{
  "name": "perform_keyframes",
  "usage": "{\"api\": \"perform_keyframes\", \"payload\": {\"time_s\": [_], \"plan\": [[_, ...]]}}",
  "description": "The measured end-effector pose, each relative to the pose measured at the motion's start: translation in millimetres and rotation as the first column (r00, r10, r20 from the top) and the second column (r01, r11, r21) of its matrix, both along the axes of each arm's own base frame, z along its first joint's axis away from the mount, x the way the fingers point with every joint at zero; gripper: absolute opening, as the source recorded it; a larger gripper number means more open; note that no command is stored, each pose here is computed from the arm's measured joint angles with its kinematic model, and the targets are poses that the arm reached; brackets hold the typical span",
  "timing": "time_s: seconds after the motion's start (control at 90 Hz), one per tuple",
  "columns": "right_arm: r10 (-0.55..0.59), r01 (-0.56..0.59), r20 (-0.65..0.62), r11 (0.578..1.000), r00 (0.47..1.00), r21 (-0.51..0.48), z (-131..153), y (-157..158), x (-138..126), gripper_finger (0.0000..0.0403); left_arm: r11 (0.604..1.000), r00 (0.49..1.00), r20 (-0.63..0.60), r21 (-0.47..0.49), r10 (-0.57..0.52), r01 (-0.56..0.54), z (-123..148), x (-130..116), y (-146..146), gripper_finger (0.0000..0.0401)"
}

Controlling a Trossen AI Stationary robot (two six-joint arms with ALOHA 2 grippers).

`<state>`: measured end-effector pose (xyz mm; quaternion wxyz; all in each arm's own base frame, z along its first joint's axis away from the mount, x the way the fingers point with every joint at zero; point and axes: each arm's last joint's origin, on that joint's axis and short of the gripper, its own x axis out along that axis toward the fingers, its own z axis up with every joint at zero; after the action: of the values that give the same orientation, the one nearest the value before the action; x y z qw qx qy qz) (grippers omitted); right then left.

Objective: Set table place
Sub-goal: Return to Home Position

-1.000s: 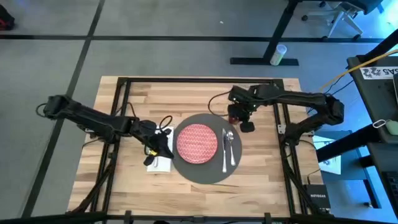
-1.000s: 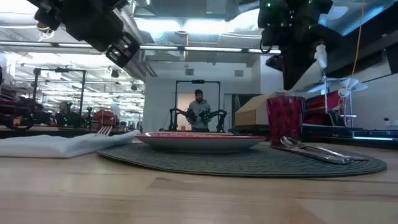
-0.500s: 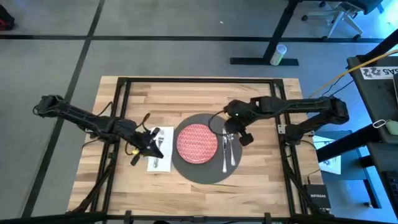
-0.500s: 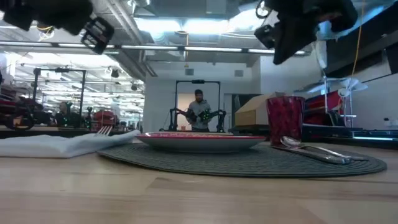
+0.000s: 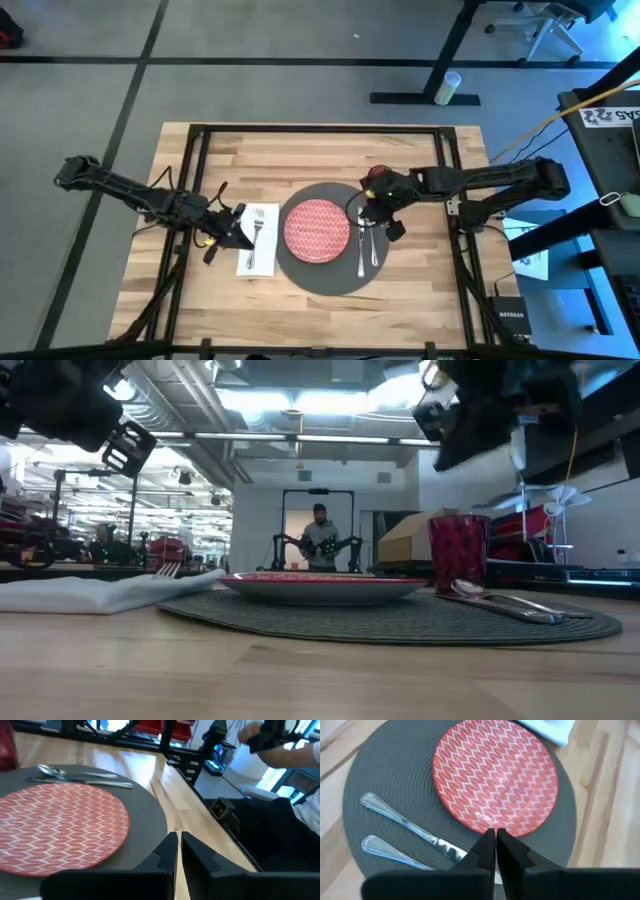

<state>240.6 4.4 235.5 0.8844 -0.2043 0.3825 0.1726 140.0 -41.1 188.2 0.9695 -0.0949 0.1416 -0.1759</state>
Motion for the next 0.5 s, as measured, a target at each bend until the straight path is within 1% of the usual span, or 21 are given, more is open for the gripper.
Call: {"api": "perform_keyframes", "payload": {"time_s": [0.122,0.189,0.278,0.4,0.5], "plan": [[0.002,-0.01,0.15,0.998,0.989,0.058,-18.1,1.3,-18.5,0.0,1.0,1.0,0.024,0.02,0.002,-0.002,1.9,-1.3,0.6,0.0005],[0.007,-0.027,0.243,0.997,0.97,0.078,-26.3,1.9,-28.5,0.0,1.0,1.0,0.024,0.024,0.001,-0.002,1.9,-1.9,0.8,0.0005],[-0.008,-0.027,0.331,0.995,0.944,0.099,-36.6,2.0,-42.3,0.0,0.999,1.0,0.01,0.032,0.016,-0.016,0.5,-2.3,1.4,0.0005],[-0.029,-0.026,0.428,0.992,0.903,0.122,-46.5,2.0,-59.2,0.0,0.999,1.0,-0.014,0.042,0.025,-0.024,-2.1,-2.9,1.8,0.0005],[-0.041,-0.027,0.478,0.991,0.878,0.134,-50.3,1.9,-69.9,0.0,0.998,1.0,-0.016,0.055,0.022,-0.021,-2.7,-3.1,1.9,0.0005]]}}
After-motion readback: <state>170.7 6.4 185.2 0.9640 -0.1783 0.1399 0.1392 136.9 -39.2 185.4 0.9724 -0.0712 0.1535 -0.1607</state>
